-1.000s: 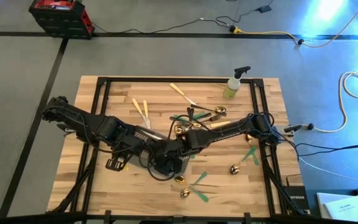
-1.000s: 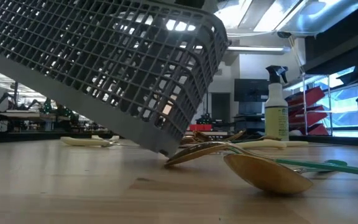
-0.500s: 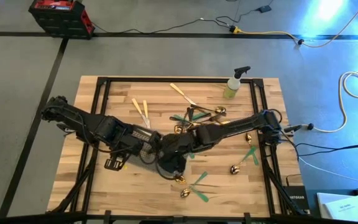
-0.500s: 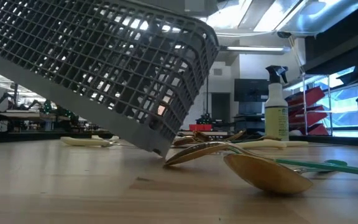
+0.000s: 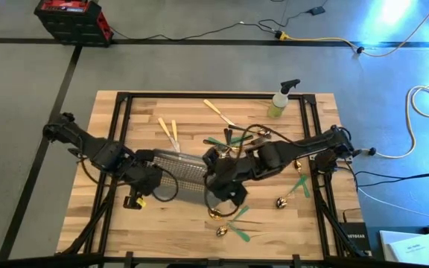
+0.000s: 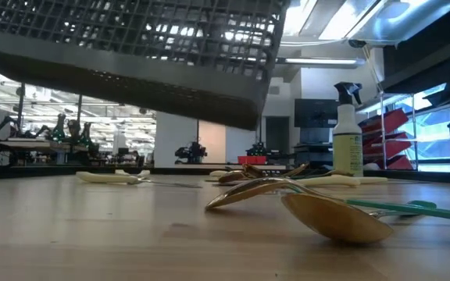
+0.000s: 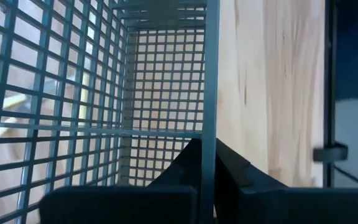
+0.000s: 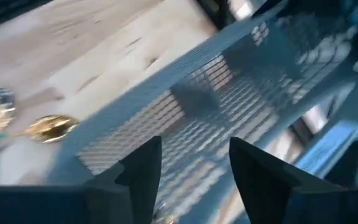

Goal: Sort silverware
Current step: Move the silverware tray to standing position

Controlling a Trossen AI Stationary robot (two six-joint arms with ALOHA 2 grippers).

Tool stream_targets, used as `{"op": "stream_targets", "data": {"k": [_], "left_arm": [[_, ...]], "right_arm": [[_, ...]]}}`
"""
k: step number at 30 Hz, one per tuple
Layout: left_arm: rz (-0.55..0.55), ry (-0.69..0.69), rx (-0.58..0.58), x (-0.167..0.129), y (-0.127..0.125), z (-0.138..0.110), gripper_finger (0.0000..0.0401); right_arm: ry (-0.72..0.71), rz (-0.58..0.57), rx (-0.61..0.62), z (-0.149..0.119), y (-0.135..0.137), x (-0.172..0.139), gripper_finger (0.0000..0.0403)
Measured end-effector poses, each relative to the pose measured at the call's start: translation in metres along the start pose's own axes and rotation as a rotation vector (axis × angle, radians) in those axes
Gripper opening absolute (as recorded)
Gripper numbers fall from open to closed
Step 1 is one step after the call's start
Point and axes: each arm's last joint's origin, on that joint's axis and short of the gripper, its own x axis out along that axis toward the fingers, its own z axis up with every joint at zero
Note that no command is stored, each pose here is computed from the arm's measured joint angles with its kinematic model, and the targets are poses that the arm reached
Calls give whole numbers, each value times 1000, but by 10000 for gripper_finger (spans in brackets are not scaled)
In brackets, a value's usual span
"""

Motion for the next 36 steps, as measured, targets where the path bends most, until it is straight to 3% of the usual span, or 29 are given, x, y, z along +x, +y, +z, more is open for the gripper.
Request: {"op": "stream_targets", "data": {"k": [6, 13, 19, 23, 30, 36], "left_arm": [[23, -20, -67, -2, -9, -5, 0], [58, -53, -69, -4, -21, -13, 0], [58, -67, -110, -6, -30, -19, 0], [72, -92, -138, -8, -35, -22, 0], [92, -116, -142, -9, -36, -23, 0], [17, -178, -149, -3, -28, -35, 0]], "right_arm": [[160, -1, 18, -7, 24, -6, 120], [77, 112, 74, -12, 45, -37, 8], [45, 164, 190, -32, 62, -52, 19], [33, 157, 204, -51, 74, -49, 4], [-147, 115, 232, -81, 89, -47, 1], [-309, 68, 256, -103, 101, -45, 0]]}}
